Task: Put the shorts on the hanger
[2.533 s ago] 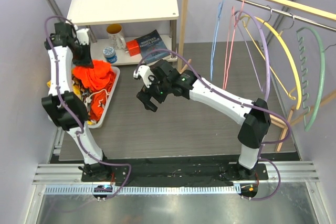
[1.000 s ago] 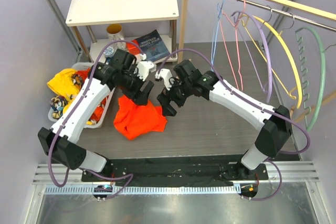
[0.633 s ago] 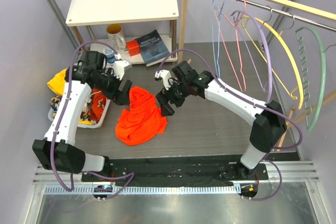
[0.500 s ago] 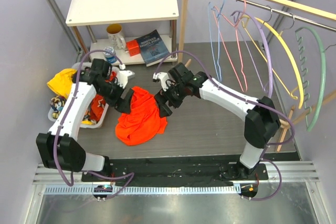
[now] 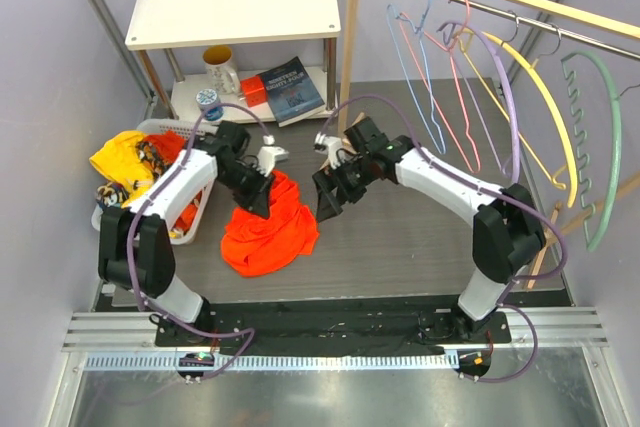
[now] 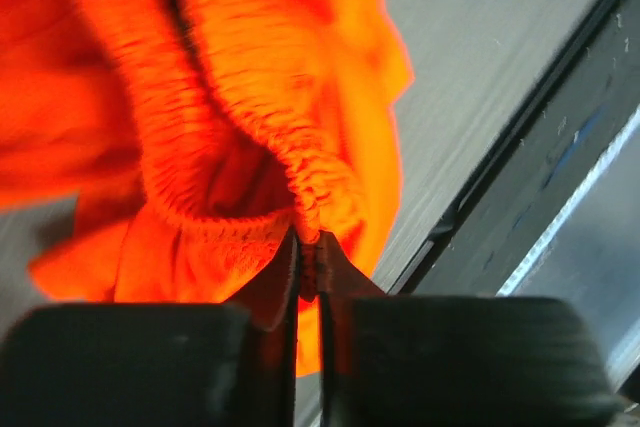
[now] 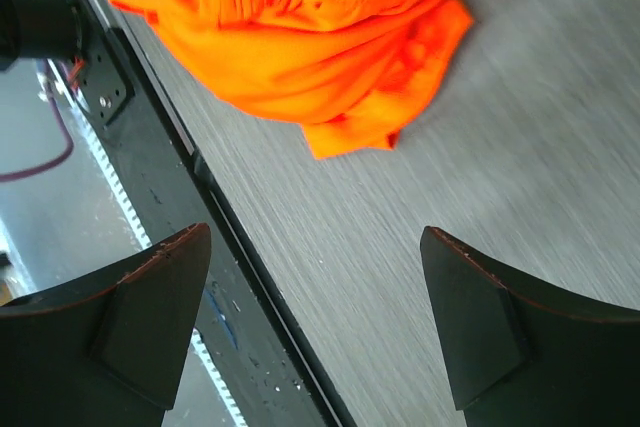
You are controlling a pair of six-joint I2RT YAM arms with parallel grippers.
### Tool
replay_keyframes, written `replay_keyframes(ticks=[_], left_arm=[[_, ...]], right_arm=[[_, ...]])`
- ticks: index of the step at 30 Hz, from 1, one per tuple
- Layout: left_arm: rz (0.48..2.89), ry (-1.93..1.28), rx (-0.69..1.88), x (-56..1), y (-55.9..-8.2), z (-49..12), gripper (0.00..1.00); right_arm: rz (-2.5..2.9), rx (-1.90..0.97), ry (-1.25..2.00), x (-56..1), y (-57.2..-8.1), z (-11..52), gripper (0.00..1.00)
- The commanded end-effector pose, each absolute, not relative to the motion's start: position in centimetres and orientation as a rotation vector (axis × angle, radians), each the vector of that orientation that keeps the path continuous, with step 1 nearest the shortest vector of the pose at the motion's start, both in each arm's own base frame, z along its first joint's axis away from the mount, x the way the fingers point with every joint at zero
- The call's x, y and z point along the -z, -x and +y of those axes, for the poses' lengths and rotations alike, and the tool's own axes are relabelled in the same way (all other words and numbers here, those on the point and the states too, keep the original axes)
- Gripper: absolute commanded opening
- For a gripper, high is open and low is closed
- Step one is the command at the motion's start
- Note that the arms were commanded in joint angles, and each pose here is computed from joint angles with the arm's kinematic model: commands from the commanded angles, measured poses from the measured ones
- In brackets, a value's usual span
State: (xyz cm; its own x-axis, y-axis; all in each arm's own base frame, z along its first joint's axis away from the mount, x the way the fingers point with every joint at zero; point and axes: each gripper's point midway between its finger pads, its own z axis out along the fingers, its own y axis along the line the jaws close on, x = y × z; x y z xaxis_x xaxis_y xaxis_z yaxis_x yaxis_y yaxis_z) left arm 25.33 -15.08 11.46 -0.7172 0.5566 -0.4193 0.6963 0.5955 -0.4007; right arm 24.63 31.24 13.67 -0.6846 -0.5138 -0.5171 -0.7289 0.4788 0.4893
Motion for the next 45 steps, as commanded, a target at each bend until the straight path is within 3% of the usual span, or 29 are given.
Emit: replay_keyframes(ticks=[1,4,6,7,8,11,15,16,24,31,34,35,36,37,38,39,40,42,45], left_arm=[[2.324,-1.297,0.922,-15.2,-22.7,-21.2,0.0],[2.176,-1.52,0.886,-16.0,-19.4,-24.1,0.01],[2.107,-1.657,0.833,-16.2,-17.3,-25.0,0.28],[2.065,-1.719,0.825,-16.5,-16.8,-25.0,0.53],[2.064,-1.736,0.814,-16.9,-16.8,-24.5,0.62],[2.131,-1.584,0.85,-18.6,-19.7,-22.0,0.69],[2.27,-1.143,0.787,-18.8,-29.2,-16.3,0.74],[2.326,-1.053,0.72,-18.3,-30.9,-14.3,0.83],[2.442,-0.793,0.521,-14.0,-39.2,-12.6,0.86],[2.588,-0.657,0.56,-9.3,-41.9,-13.4,0.82],[2.623,-0.673,0.608,-7.7,-41.2,-14.4,0.77],[2.636,-0.676,0.615,-7.3,-41.0,-14.5,0.74],[2.664,-0.684,0.629,-6.7,-40.5,-14.7,0.57],[2.666,-0.7,0.67,-6.7,-40.1,-15.1,0.47],[2.668,-0.707,0.695,-6.9,-39.8,-15.2,0.38],[2.656,-0.716,0.716,-7.8,-39.6,-15.2,0.25],[2.612,-0.744,0.759,-9.0,-39.5,-15.7,0.19],[2.549,-0.757,0.767,-11.4,-39.7,-15.7,0.0],[2.396,-0.783,0.72,-17.5,-40.4,-15.1,0.0]], right_arm=[[2.378,-1.114,0.969,-16.4,-24.7,30.2,0.91],[2.398,-1.119,0.955,-16.0,-24.4,30.0,0.9],[2.419,-1.128,0.936,-15.4,-24.3,30.1,0.9],[2.431,-1.133,0.921,-15.3,-24.3,30.1,0.9],[2.438,-1.137,0.912,-15.1,-24.3,30.1,0.9],[2.457,-1.154,0.887,-14.8,-24.2,30.3,0.9],[2.461,-1.236,0.83,-14.9,-24.0,31.6,0.93],[2.467,-1.247,0.826,-14.6,-23.9,32.0,0.93],[2.472,-1.361,0.798,-15.4,-21.8,36.5,0.99],[2.591,-1.267,0.845,-11.8,-20.0,36.6,0.96],[2.687,-1.23,0.844,-9.5,-19.9,35.8,0.74],[2.701,-1.241,0.841,-9.2,-19.8,35.7,0.57],[2.709,-1.243,0.832,-9.0,-20.0,35.5,0.49],[2.706,-1.241,0.824,-8.9,-20.4,35.3,0.38],[2.705,-1.233,0.824,-9.0,-20.7,35.1,0.2],[2.697,-1.22,0.822,-9.2,-21.2,34.8,0.11],[2.67,-1.206,0.829,-9.9,-22.2,35.0,0.01],[2.655,-1.144,0.818,-10.6,-24.3,33.8,0.01],[2.55,-1.08,0.825,-14.2,-28.5,33.1,0.01]])
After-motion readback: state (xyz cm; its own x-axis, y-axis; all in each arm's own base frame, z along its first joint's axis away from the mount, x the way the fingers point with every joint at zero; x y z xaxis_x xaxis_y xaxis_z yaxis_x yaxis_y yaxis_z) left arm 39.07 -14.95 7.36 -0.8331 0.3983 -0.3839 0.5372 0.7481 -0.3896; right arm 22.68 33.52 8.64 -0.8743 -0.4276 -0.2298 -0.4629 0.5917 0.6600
